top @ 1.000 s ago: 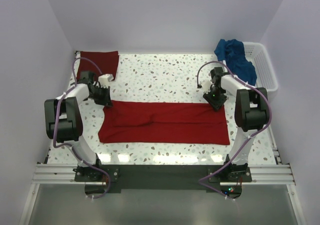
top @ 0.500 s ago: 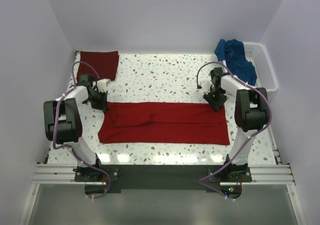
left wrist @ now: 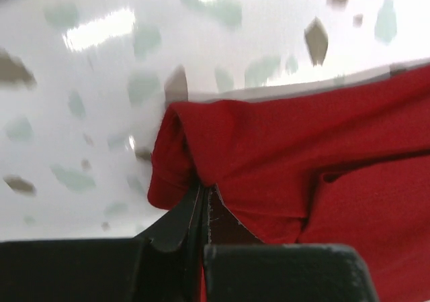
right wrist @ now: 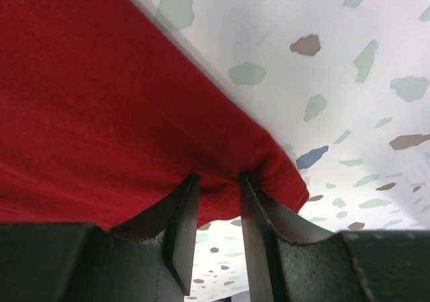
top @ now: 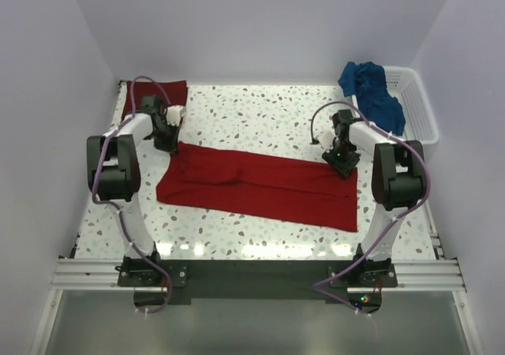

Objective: Fold and stack the t-shirts
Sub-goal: Fold the tshirt

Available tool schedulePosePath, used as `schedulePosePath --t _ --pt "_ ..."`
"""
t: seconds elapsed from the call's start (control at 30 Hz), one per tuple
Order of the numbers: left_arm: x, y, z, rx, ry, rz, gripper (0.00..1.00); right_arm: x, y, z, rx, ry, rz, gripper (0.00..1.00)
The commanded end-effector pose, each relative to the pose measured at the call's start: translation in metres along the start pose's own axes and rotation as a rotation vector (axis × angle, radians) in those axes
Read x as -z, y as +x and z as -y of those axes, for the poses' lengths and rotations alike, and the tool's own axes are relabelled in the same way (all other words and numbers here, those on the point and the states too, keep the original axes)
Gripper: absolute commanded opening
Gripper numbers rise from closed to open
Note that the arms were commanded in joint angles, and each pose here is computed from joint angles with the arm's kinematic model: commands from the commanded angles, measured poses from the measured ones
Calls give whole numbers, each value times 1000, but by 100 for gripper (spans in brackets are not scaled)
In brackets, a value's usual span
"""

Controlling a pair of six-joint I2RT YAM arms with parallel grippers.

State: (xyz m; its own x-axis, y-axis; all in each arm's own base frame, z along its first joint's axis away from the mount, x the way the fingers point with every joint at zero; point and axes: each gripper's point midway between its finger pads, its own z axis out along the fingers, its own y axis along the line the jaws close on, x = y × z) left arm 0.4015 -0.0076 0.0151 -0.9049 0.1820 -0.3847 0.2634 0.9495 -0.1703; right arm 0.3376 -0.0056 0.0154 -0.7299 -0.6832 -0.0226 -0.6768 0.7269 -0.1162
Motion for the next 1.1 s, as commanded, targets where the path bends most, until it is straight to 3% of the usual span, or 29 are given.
schedulePosePath --t 0.0,0.07,0.1,0.17,0.23,0.3,0.33,0.4,0.43,0.5,0.53,0.63,0.87,1.07 --pt "-30 -43 -19 -124 -132 11 0 -6 25 -8 27 -22 -77 36" --pt "-48 -68 -7 -182 -131 27 0 1 29 -14 33 -42 -73 38" --pt "-39 -107 0 -217 -137 99 0 5 31 -16 34 -52 -68 39" --pt "-53 -129 4 -242 -119 114 0 16 36 -17 31 -51 -57 42" --pt "-38 -173 16 -284 -84 206 0 27 41 -16 27 -60 -51 42" --pt "-24 -201 21 -292 -78 271 5 39 41 -13 24 -50 -28 43" --pt "-18 -207 25 -299 -59 294 16 46 40 -14 25 -54 -21 43" --pt "10 -219 33 -304 -58 349 22 57 34 -16 21 -67 20 43" --pt "40 -228 41 -314 -60 404 30 63 32 -15 16 -66 28 43" --pt "51 -218 47 -300 -54 420 35 67 29 -14 16 -61 40 43" --pt "82 -221 56 -312 -58 470 36 67 29 -13 16 -60 41 43" --pt "90 -188 70 -299 -19 431 36 62 29 -13 24 -66 24 41" --pt "42 -67 78 -208 62 181 26 37 27 -16 55 -64 -28 28" --pt "10 -26 77 -174 62 90 21 10 42 -19 96 -54 -111 17"
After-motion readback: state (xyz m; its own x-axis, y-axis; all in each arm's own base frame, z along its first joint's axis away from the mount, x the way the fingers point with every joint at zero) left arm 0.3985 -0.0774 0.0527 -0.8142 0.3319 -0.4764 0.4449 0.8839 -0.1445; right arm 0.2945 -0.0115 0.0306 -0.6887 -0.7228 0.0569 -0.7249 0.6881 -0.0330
